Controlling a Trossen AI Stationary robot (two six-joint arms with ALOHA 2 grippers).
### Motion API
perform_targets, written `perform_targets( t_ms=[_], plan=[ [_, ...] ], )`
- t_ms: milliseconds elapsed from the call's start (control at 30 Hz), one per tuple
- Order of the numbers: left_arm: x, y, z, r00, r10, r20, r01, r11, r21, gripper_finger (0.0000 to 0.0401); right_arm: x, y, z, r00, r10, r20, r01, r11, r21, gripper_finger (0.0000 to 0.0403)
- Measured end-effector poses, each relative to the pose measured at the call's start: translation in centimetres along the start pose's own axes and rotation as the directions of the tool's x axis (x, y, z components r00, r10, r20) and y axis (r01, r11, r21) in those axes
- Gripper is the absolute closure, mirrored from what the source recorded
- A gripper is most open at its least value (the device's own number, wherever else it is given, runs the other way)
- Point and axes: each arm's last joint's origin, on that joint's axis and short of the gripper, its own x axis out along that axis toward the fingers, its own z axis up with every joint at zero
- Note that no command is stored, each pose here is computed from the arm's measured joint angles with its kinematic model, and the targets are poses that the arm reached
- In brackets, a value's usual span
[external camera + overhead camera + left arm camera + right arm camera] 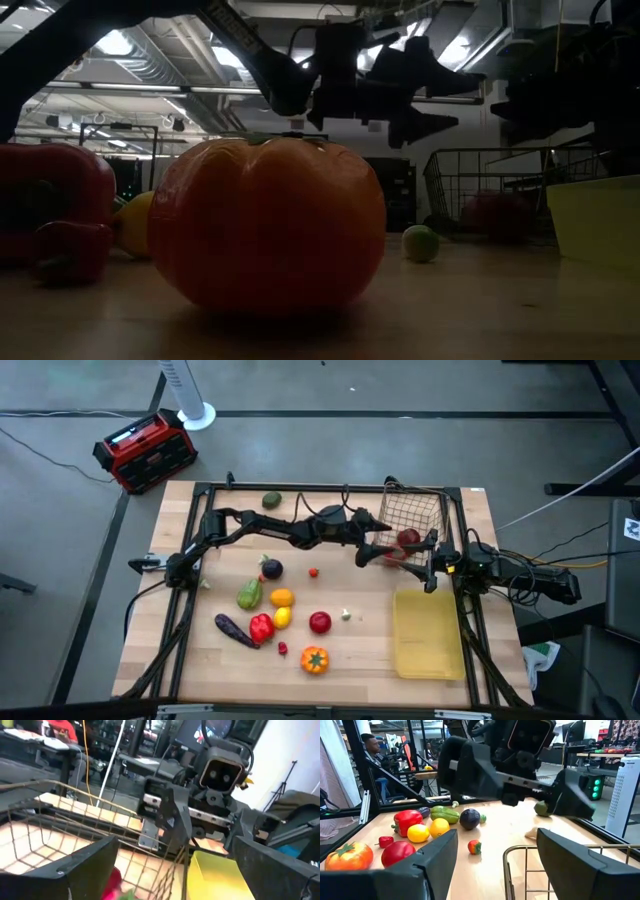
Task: Sort produce into baskets
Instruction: Put the top orange tomato into the wired basket
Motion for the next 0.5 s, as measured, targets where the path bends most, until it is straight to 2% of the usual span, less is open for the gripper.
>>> perform_targets(
  t_ms=[233,500],
  plan=[
    [-0.4,0.6,1.1,0.999,-0.015,0.029,0.016,0.999,-0.033,0.0013,0.0,0.0,0.0,1.0,0.0,0.001,0.0,1.0,0.0,0.0134],
    [-2.5,1.4,5.4,0.988,-0.151,-0.044,0.144,0.981,-0.131,0.0013,0.0,0.0,0.0,1.0,0.0,0.0,0.0,1.0,0.0,0.0134]
  ],
)
